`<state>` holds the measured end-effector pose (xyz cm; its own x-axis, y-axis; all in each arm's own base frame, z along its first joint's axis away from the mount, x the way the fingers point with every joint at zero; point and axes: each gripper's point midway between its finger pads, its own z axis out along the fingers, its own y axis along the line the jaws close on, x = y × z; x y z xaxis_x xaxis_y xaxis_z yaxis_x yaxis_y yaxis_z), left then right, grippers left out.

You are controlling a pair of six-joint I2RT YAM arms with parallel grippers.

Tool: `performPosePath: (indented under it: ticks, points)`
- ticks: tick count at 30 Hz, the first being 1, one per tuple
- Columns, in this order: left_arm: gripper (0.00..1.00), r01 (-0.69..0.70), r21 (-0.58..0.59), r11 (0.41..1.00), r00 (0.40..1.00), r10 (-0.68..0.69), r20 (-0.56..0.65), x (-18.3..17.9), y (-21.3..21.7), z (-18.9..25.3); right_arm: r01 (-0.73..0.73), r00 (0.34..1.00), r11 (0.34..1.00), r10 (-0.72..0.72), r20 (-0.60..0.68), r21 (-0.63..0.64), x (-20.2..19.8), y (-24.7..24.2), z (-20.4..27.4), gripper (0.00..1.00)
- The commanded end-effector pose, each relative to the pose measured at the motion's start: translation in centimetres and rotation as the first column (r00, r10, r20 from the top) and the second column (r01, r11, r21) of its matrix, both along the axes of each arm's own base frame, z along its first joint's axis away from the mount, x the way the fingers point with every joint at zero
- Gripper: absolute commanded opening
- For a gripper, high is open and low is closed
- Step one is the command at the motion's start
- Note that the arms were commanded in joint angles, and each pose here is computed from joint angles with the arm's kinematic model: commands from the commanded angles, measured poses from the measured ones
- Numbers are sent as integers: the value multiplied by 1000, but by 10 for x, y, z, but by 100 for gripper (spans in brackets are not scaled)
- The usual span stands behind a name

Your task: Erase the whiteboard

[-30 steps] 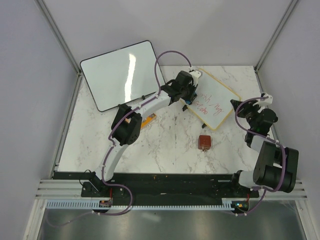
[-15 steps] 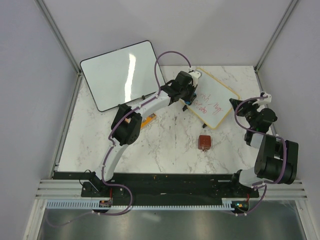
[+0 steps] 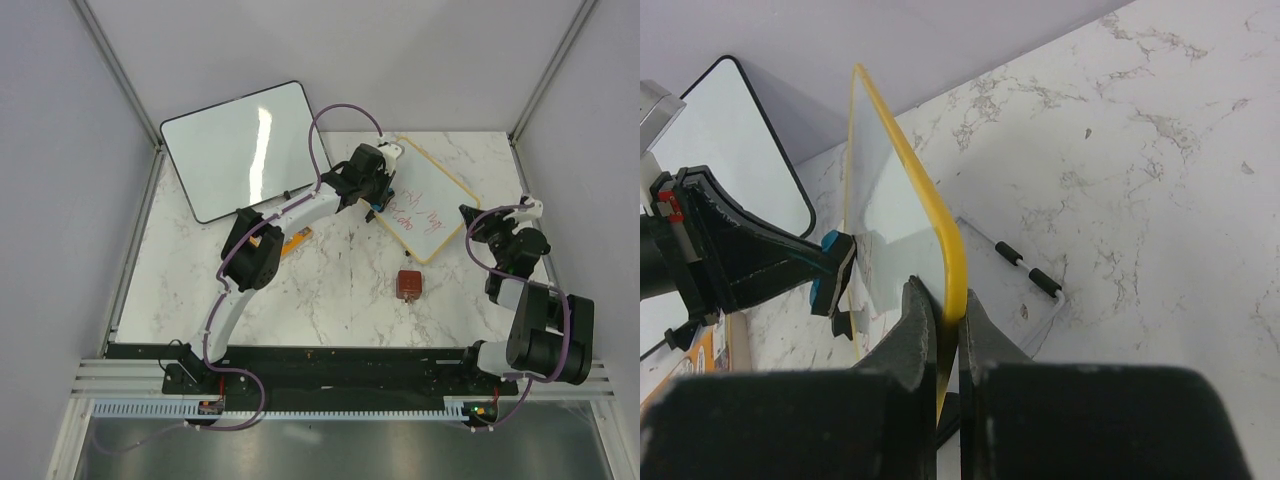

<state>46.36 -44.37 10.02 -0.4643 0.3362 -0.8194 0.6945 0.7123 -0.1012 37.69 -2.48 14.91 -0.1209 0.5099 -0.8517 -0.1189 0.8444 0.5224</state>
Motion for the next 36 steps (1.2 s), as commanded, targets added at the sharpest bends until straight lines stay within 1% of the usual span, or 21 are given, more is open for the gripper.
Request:
performPosePath:
  ticks: [1, 4, 8, 10, 11, 15, 22, 25, 28, 31, 33, 34, 35, 36]
  points:
    - [2, 20, -51, 998, 1000, -20, 6, -7, -8, 21, 230, 966, 936, -252, -53, -268, -9, -58, -35, 0]
    - [2, 22, -49, 999, 1000, -22, 8, -8, -8, 21, 219, 969, 941, -241, -60, -257, -9, -56, -36, 0]
    - [2, 25, -47, 999, 1000, -25, 4, -9, -8, 19, 199, 976, 947, -214, -35, -251, 0, -54, -19, 0]
    - [2, 25, -47, 999, 1000, -25, 4, -10, -8, 20, 211, 975, 940, -223, -18, -267, 1, -56, -10, 0]
    - [2, 24, -43, 999, 1000, -24, 3, -10, -7, 19, 231, 972, 932, -236, 15, -281, 2, -59, 5, 0]
    - [2, 29, -39, 999, 1000, -29, 1, -12, -7, 17, 278, 958, 906, -284, 26, -320, 4, -72, 20, 0]
    - [2, 37, -27, 999, 999, -37, -1, -16, -5, 14, 318, 946, 884, -320, 52, -343, 15, -84, 19, 0]
    - [2, 36, -19, 999, 999, -36, 3, -16, -3, 13, 314, 948, 887, -310, 67, -339, 19, -83, 24, 0]
    - [2, 38, -17, 999, 999, -38, -1, -17, -3, 11, 311, 949, 885, -311, 57, -346, 20, -85, 19, 0]
    - [2, 41, -15, 999, 999, -41, -8, -18, -4, 7, 311, 948, 886, -317, 39, -344, 15, -84, 8, 0]
    - [2, 41, -14, 999, 999, -41, -11, -18, -3, 6, 340, 939, 869, -337, 74, -358, 11, -87, 11, 0]
    - [2, 44, -18, 999, 999, -44, -8, -19, -3, 9, 352, 934, 868, -352, 67, -350, 8, -88, 8, 0]
    - [2, 44, -16, 999, 999, -44, -10, -19, -3, 7, 339, 938, 858, -342, 65, -385, 6, -88, 6, 0]
    - [2, 44, -19, 999, 999, -44, -7, -19, -3, 10, 342, 937, 854, -343, 70, -392, 4, -88, 9, 0]
